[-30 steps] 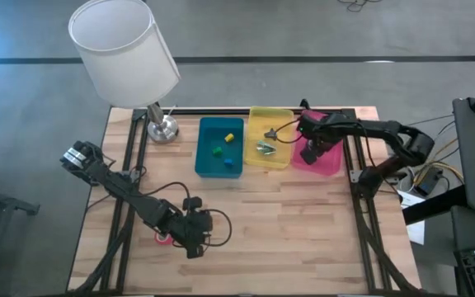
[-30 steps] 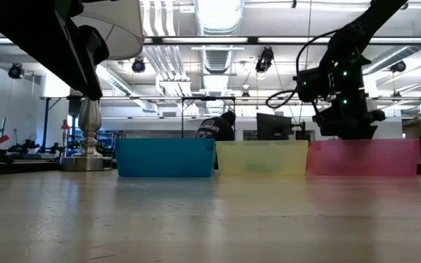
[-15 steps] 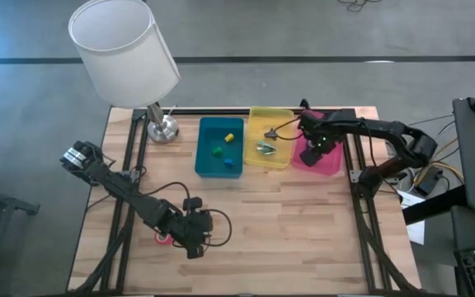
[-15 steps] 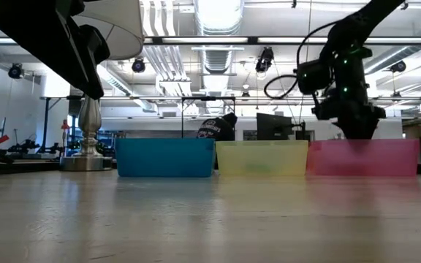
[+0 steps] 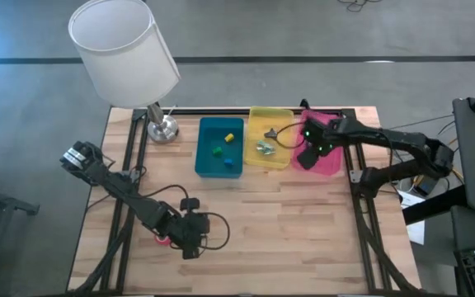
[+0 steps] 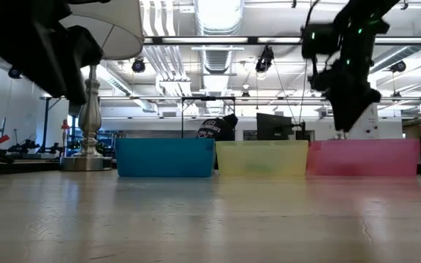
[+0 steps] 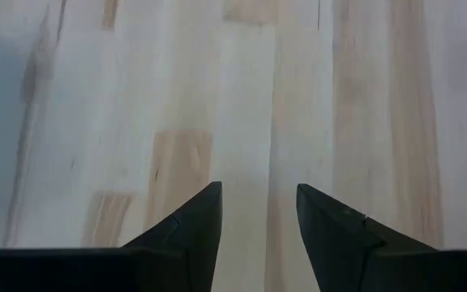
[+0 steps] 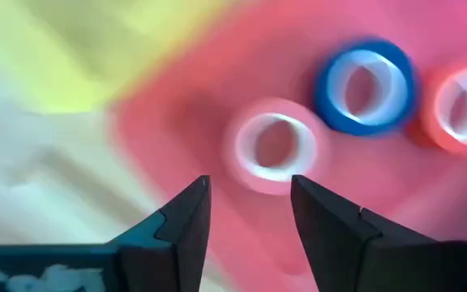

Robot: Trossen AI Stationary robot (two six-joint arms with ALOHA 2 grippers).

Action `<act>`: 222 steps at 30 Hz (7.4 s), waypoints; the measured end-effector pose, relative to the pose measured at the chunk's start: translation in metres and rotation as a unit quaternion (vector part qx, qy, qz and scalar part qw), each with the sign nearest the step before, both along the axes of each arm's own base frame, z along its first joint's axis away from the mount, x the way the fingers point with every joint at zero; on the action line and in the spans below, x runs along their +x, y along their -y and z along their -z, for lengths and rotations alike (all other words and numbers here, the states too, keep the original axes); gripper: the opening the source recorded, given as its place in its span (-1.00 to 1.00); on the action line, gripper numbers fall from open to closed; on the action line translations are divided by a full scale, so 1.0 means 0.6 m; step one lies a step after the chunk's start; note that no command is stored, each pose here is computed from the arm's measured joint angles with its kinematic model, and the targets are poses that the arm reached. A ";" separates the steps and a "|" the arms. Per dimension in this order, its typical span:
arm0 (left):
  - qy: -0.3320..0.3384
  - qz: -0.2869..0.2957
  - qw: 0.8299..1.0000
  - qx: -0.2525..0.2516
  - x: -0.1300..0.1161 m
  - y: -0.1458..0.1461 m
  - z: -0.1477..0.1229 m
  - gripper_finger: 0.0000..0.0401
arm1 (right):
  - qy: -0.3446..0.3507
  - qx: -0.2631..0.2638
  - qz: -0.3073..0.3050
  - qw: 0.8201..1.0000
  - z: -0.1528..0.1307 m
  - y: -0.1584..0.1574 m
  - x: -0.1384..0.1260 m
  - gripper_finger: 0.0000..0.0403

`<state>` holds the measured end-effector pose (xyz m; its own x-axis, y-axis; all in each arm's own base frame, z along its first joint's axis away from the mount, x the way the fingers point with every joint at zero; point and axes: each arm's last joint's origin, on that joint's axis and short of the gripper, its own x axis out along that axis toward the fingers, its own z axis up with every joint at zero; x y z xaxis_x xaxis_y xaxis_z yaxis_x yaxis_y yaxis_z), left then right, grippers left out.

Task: Pick and place Stapler, Stapler remover, tape
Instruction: Put the orange tape on the pink bin

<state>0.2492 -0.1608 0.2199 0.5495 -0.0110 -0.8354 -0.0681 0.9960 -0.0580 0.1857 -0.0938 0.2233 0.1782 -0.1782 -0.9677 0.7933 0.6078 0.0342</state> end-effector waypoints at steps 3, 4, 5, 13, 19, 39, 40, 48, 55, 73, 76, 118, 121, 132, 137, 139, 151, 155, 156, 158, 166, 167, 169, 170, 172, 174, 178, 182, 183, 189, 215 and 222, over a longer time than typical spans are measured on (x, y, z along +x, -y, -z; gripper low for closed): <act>-0.041 0.007 0.999 0.007 -0.014 0.003 0.001 -0.19 | 0.061 -0.021 -0.054 0.996 -0.017 -0.042 0.021 -0.16; -0.056 0.003 0.998 0.008 -0.019 0.004 -0.001 -0.19 | 0.081 -0.024 -0.070 0.994 -0.022 -0.056 0.028 -0.16; -0.069 -0.003 0.998 0.010 -0.024 0.005 -0.002 -0.20 | 0.103 -0.027 -0.083 0.991 -0.026 -0.070 0.035 -0.16; -0.245 -0.095 0.964 0.037 -0.088 -0.007 0.005 -0.34 | 0.215 -0.065 -0.195 0.955 -0.036 -0.167 0.085 -0.16; -0.334 -0.090 0.938 -0.009 -0.116 -0.006 0.043 -0.38 | 0.251 -0.065 -0.247 0.934 -0.026 -0.207 0.113 -0.16; -0.321 -0.086 0.943 -0.036 -0.111 -0.006 0.061 -0.38 | 0.202 -0.067 -0.274 0.938 0.029 -0.215 0.148 -0.16; -0.318 -0.086 0.943 -0.039 -0.110 -0.006 0.061 -0.38 | 0.204 -0.067 -0.274 0.937 0.027 -0.215 0.147 -0.16; -0.316 -0.104 0.943 -0.002 -0.125 -0.021 0.091 -0.38 | 0.212 -0.068 -0.273 0.936 0.021 -0.215 0.145 -0.16; -0.262 -0.090 0.960 -0.034 -0.115 -0.020 0.115 -0.47 | 0.218 -0.064 -0.264 0.937 0.024 -0.215 0.150 -0.16; 0.106 -0.167 0.974 0.112 -0.015 -0.017 0.023 -0.67 | 0.394 0.049 -0.421 0.815 0.051 -0.255 0.269 -0.36; 0.196 -0.160 0.957 0.142 0.007 -0.008 0.003 -0.70 | 0.405 0.065 -0.449 0.794 0.052 -0.260 0.289 -0.39; 0.301 -0.150 0.933 0.129 0.031 0.009 -0.027 -0.70 | 0.439 0.047 -0.523 0.729 0.022 -0.305 0.331 -0.46; 0.303 -0.147 0.934 0.123 0.032 0.011 -0.027 -0.70 | 0.440 0.046 -0.522 0.730 0.021 -0.304 0.331 -0.43; 0.302 -0.147 0.938 0.082 0.033 0.014 -0.027 -0.70 | 0.443 0.044 -0.518 0.730 0.009 -0.298 0.327 -0.37; 0.307 -0.158 0.934 0.086 0.033 0.011 -0.028 -0.70 | 0.461 0.032 -0.521 0.718 -0.007 -0.298 0.325 -0.38; 0.317 -0.171 0.929 0.089 0.035 0.009 -0.031 -0.70 | 0.469 0.026 -0.522 0.712 -0.010 -0.298 0.326 -0.40; 0.358 -0.216 0.902 0.107 0.041 0.006 -0.045 -0.70 | 0.495 0.010 -0.521 0.696 -0.019 -0.299 0.330 -0.37; 0.357 -0.214 0.903 0.104 0.042 0.005 -0.045 -0.70 | 0.493 0.011 -0.505 0.708 -0.019 -0.298 0.330 -0.36; 0.357 -0.214 0.903 0.103 0.042 0.005 -0.045 -0.70 | 0.492 0.010 -0.497 0.715 -0.018 -0.299 0.330 -0.36; 0.357 -0.213 0.904 0.103 0.042 0.005 -0.045 -0.70 | 0.492 0.012 -0.489 0.721 -0.018 -0.298 0.331 -0.39; 0.353 -0.204 0.908 0.095 0.043 0.005 -0.044 -0.70 | 0.488 -0.007 -0.498 0.716 -0.017 -0.298 0.331 -0.72; 0.352 -0.203 0.909 0.095 0.043 0.005 -0.044 -0.70 | 0.488 -0.008 -0.499 0.716 -0.016 -0.298 0.331 -0.76; 0.349 -0.200 0.910 0.096 0.043 0.005 -0.043 -0.70 | 0.485 -0.007 -0.499 0.718 -0.016 -0.298 0.331 -0.79; 0.348 -0.198 0.912 0.095 0.043 0.005 -0.042 -0.70 | 0.483 -0.006 -0.500 0.719 -0.015 -0.298 0.331 -0.79; 0.344 -0.190 0.915 0.091 0.043 0.005 -0.041 -0.70 | 0.475 -0.003 -0.500 0.724 -0.014 -0.297 0.329 -0.78; 0.337 -0.181 0.920 0.088 0.043 0.005 -0.039 -0.70 | 0.467 0.000 -0.500 0.729 -0.012 -0.297 0.328 -0.76; 0.331 -0.176 0.923 0.089 0.043 0.005 -0.037 -0.66 | 0.461 0.002 -0.500 0.733 -0.012 -0.296 0.325 -0.75; 0.321 -0.170 0.926 0.100 0.045 0.007 -0.025 -0.50 | 0.449 0.009 -0.499 0.741 -0.009 -0.295 0.322 -0.76; 0.319 -0.169 0.927 0.101 0.047 0.007 -0.022 -0.44 | 0.446 0.007 -0.498 0.744 -0.009 -0.295 0.321 -0.75; 0.309 -0.170 0.930 0.106 0.053 0.011 -0.005 -0.17 | 0.375 -0.009 -0.477 0.795 0.000 -0.283 0.306 -0.74; 0.307 -0.184 0.929 0.096 0.053 0.007 -0.001 -0.11 | -0.017 -0.233 -0.019 0.972 0.001 -0.078 0.006 -0.73; 0.306 -0.191 0.927 0.098 0.057 0.000 -0.001 -0.11 | -0.014 -0.110 0.034 0.993 0.080 0.005 -0.033 -0.73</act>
<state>0.2832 -0.1610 0.2203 0.8540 0.4014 -0.3311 -0.4324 0.9014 -0.0223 0.1659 -0.0966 0.1756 0.1321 -0.3963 -0.9086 0.8321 0.5425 -0.1157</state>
